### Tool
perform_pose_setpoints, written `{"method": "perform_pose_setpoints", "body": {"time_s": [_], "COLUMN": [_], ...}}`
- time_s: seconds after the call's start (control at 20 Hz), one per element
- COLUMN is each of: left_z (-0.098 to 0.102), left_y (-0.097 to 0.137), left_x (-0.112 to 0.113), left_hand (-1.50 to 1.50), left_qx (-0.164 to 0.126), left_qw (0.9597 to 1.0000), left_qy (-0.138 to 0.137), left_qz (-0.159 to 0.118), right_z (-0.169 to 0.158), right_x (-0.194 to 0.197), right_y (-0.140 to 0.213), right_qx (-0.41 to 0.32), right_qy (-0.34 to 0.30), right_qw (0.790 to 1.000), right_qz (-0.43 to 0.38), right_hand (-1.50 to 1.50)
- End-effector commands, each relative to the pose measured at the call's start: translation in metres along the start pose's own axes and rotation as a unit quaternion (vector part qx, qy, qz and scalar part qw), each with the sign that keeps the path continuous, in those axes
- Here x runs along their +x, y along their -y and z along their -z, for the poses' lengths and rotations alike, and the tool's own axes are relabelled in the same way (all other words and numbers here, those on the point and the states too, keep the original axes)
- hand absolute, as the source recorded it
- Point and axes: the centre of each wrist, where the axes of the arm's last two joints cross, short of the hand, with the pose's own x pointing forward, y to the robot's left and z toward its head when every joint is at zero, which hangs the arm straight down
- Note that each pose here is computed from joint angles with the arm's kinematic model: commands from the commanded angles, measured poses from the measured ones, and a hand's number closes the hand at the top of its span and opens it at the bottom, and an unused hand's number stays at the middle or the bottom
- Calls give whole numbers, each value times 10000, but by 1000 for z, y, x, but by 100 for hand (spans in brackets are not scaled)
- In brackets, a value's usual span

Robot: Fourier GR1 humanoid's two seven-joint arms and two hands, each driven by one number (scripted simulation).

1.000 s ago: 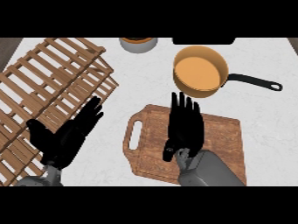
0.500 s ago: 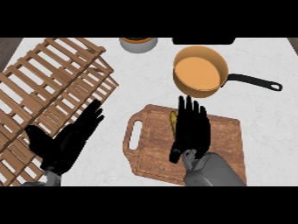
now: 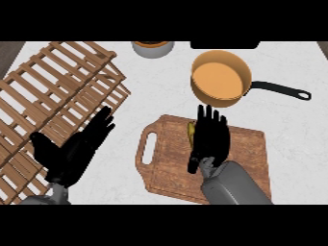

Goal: Pick the pear from the cutting board and place it in the pot

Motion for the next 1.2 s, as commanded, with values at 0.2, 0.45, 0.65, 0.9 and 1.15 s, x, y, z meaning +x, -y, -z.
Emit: {"method": "perform_pose_setpoints", "body": {"time_s": [0.2, 0.45, 0.65, 0.9, 1.15], "left_z": [-2, 14, -20, -1, -17], "left_y": [-8, -5, -6, -11, -18], "left_x": [0, -2, -6, 10, 7], "left_hand": [0, 0, 0, 0, 0], "left_qx": [101, -24, -39, 42, 101], "left_qw": [9999, 10000, 10000, 10000, 9999], "left_qy": [86, -28, -14, -80, -95], "left_qz": [-2, -55, -36, 17, -40], "right_z": [13, 6, 16, 9, 30], "right_x": [3, -6, -5, 12, -98], "right_y": [-10, -47, -26, -17, 16], "right_qx": [112, 297, 126, -70, 183], "right_qy": [-411, 362, 395, 559, 68], "right_qw": [9991, 9989, 9991, 9984, 9983], "right_qz": [-30, 70, 103, -68, 549], "right_hand": [-150, 150, 150, 150, 150]}}
